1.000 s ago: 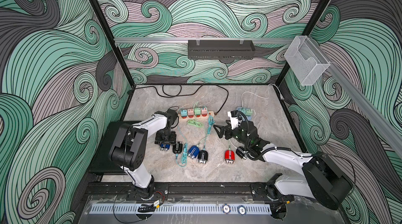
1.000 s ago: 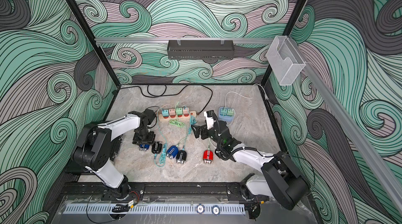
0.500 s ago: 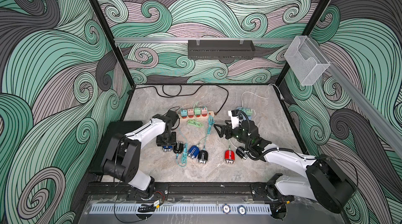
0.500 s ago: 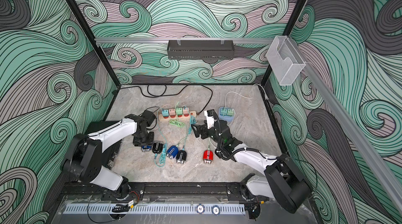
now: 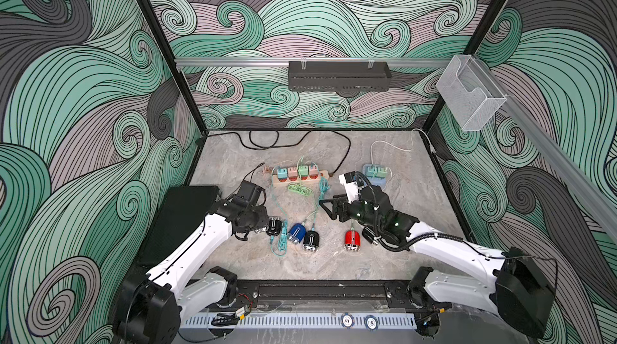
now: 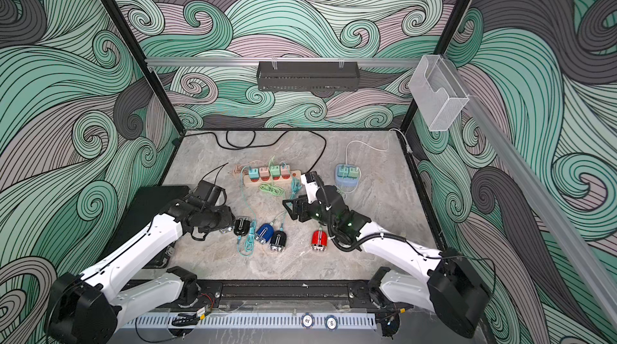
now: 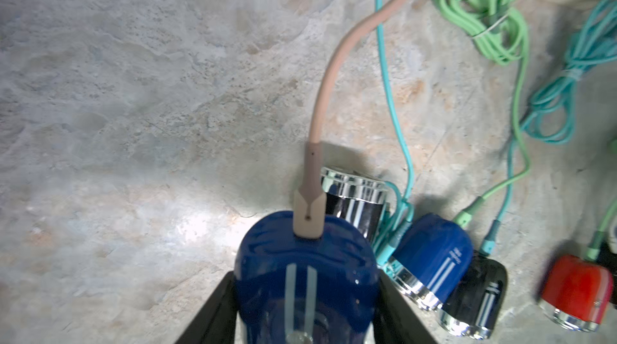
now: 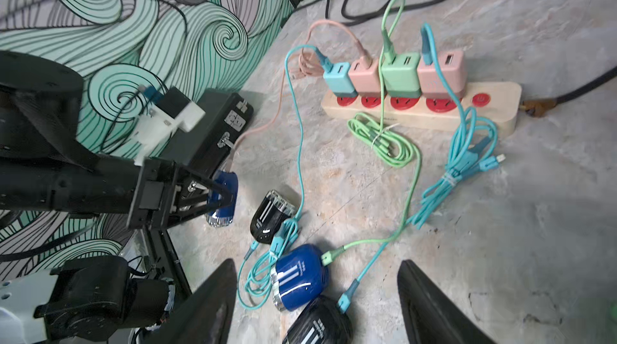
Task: Unplug the electric shaver
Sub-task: Pick up the electric shaver from the center of the board, then remove the charging cable from the electric shaver.
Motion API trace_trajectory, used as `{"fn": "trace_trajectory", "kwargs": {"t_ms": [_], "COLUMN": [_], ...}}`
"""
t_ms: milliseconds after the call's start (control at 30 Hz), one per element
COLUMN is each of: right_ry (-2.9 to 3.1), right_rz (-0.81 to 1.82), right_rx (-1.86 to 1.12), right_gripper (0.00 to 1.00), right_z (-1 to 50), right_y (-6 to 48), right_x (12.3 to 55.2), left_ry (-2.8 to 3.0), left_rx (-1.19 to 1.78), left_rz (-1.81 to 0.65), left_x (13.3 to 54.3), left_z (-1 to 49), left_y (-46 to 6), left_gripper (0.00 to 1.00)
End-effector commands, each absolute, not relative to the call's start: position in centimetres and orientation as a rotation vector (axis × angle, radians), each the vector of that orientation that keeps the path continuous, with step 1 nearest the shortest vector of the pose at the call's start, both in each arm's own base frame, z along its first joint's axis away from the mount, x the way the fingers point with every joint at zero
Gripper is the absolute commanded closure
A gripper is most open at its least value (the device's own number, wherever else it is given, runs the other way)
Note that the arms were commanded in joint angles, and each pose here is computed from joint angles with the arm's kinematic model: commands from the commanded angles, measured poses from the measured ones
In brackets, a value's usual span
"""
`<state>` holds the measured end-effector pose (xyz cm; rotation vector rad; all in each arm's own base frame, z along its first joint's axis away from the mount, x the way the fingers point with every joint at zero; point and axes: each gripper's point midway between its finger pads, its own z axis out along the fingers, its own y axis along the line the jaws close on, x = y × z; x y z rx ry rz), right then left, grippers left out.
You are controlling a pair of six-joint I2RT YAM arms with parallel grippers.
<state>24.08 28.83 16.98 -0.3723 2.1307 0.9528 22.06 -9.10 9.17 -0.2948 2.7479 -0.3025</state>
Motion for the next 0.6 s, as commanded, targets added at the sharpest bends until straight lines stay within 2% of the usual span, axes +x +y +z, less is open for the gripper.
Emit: {"fn": "trace_trajectory", "kwargs": {"t_ms": [0, 233, 567], "right_ry": [2.183, 2.196, 2.263], "right_rz": [0.867, 0.981, 1.162], "right_rx": [-0.287, -0.357, -0.348], "right_gripper": [0.25, 0.38, 0.49], "right_z": [16.8, 18.5, 17.8], "right_y": [28.7, 33.6, 38.9], "right_x": [24.2, 22.4, 20.8], "left_ry": [2.645, 2.543, 2.472], "left_rx": [-0.232, -0.164, -0.169], "left_rz": [-0.454, -0.568, -0.614], "left_x": [23.3, 23.3, 22.9], "left_z": [11.1, 12.0, 11.0], "left_y": [-11.0, -12.1, -12.0], "left_gripper": [0.56, 0.56, 0.56]}}
